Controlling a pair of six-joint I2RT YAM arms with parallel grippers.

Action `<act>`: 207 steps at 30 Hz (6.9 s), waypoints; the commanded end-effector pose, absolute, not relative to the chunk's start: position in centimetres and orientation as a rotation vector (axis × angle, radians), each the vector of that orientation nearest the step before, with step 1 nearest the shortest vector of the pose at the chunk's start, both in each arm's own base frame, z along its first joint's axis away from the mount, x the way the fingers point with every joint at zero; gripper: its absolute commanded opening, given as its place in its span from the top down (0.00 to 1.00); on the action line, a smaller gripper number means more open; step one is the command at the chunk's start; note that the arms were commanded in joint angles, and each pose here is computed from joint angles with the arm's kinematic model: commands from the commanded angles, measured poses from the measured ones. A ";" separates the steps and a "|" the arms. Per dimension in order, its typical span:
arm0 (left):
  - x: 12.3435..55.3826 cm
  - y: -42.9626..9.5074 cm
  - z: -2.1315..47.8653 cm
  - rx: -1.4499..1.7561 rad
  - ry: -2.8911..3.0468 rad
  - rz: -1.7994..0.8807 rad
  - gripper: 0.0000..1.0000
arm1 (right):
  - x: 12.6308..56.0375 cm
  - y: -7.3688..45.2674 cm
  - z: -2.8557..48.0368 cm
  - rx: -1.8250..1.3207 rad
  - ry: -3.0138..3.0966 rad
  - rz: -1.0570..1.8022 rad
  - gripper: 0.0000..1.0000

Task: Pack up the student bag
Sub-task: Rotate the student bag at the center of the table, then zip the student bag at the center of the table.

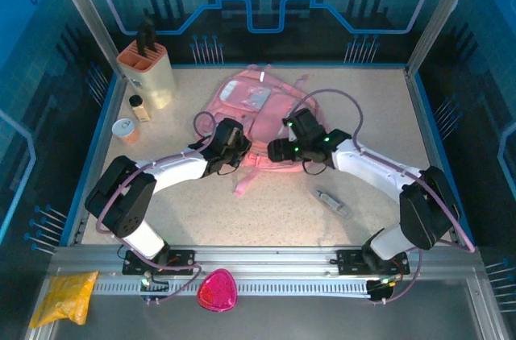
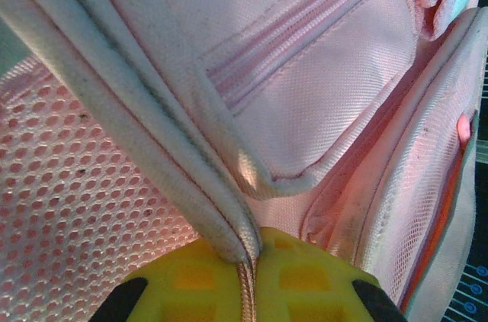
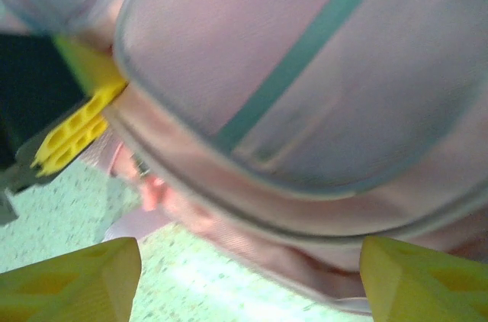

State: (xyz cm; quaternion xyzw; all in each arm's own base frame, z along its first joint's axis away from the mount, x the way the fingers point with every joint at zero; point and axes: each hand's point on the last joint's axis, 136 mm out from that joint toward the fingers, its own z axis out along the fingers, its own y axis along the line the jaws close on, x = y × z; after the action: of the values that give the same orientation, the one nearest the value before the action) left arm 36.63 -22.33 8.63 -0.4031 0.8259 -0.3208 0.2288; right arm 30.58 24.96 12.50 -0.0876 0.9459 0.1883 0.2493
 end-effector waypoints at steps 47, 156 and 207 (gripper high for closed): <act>36.1 -25.4 12.5 -1.011 2.233 -1.067 1.00 | 34.9 32.1 9.4 -0.366 2.331 0.255 0.81; 36.1 -25.1 11.9 -0.936 2.273 -1.067 1.00 | 29.3 27.4 6.9 -0.478 2.566 0.326 1.00; 32.2 -20.1 11.9 -1.064 2.238 -1.027 0.55 | 28.3 32.4 10.6 -0.598 2.375 0.503 1.00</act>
State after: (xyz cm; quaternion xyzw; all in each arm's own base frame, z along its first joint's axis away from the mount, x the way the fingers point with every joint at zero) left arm 31.52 -20.17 11.35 -0.3467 0.8377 -0.3682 0.2063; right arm 29.02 31.72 10.55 -0.2238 0.9013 0.1826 0.3229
